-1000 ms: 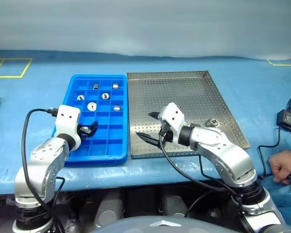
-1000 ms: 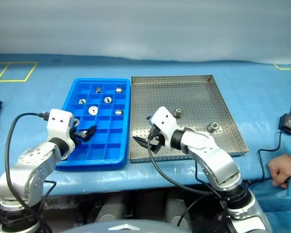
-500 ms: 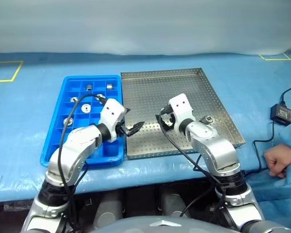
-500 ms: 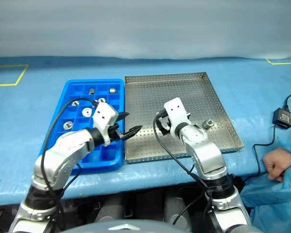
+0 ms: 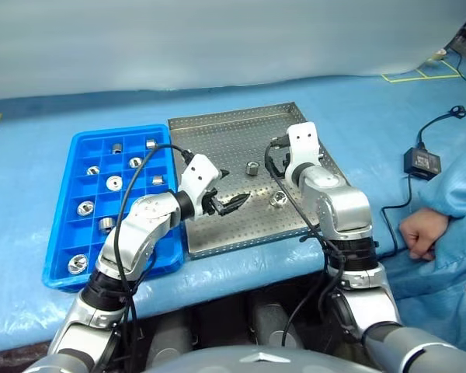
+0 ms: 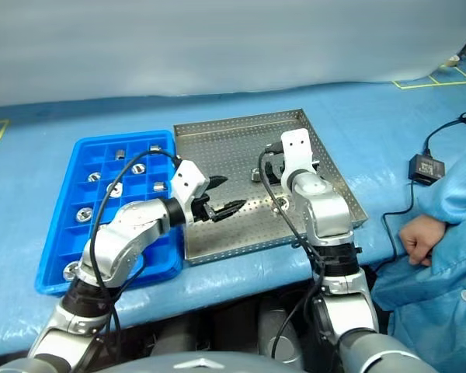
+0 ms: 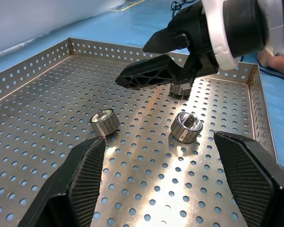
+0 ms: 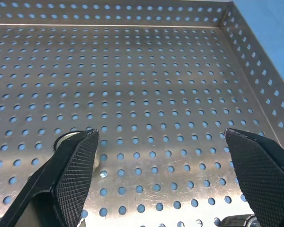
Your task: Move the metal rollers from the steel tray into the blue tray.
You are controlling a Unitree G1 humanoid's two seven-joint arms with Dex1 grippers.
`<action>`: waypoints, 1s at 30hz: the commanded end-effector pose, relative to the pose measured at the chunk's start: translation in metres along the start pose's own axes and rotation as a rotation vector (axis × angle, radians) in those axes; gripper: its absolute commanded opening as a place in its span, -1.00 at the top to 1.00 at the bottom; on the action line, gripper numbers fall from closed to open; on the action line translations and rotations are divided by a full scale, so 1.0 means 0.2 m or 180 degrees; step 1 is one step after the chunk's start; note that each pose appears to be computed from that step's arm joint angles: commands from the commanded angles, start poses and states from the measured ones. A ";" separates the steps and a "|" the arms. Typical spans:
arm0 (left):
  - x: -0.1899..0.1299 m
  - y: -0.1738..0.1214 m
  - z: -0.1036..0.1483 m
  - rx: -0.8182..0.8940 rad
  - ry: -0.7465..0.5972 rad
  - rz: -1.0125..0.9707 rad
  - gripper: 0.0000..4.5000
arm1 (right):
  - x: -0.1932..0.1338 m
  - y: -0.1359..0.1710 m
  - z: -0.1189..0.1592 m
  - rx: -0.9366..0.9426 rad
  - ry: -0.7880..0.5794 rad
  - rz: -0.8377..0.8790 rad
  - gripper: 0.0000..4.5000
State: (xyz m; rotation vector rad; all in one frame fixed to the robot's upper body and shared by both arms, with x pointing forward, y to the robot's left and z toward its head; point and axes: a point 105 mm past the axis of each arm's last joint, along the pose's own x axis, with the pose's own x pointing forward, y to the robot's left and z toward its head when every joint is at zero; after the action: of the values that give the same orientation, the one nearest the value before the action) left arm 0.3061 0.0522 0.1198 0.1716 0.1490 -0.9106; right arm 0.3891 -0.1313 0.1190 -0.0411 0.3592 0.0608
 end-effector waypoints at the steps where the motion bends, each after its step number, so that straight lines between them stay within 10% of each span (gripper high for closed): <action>1: -0.03 0.01 0.06 0.0069 -0.0176 0.0152 -0.76 | -0.04 0.02 0.03 0.0547 -0.0096 -0.0015 -1.00; 25: -0.05 0.02 0.04 0.0023 -0.0135 0.0255 -0.76 | -0.24 0.10 -0.26 0.0947 0.0438 0.0065 -1.00; 30: -0.06 0.03 0.05 0.0014 -0.0146 0.0290 -0.78 | -0.23 0.09 -0.28 0.0999 0.0469 0.0018 -0.44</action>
State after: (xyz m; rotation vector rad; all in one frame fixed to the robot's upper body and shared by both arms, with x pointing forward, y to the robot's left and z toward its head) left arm 0.3060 0.0654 0.1164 0.1501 0.1537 -0.8141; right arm 0.3259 -0.1287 0.0793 0.2227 0.5302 -0.0144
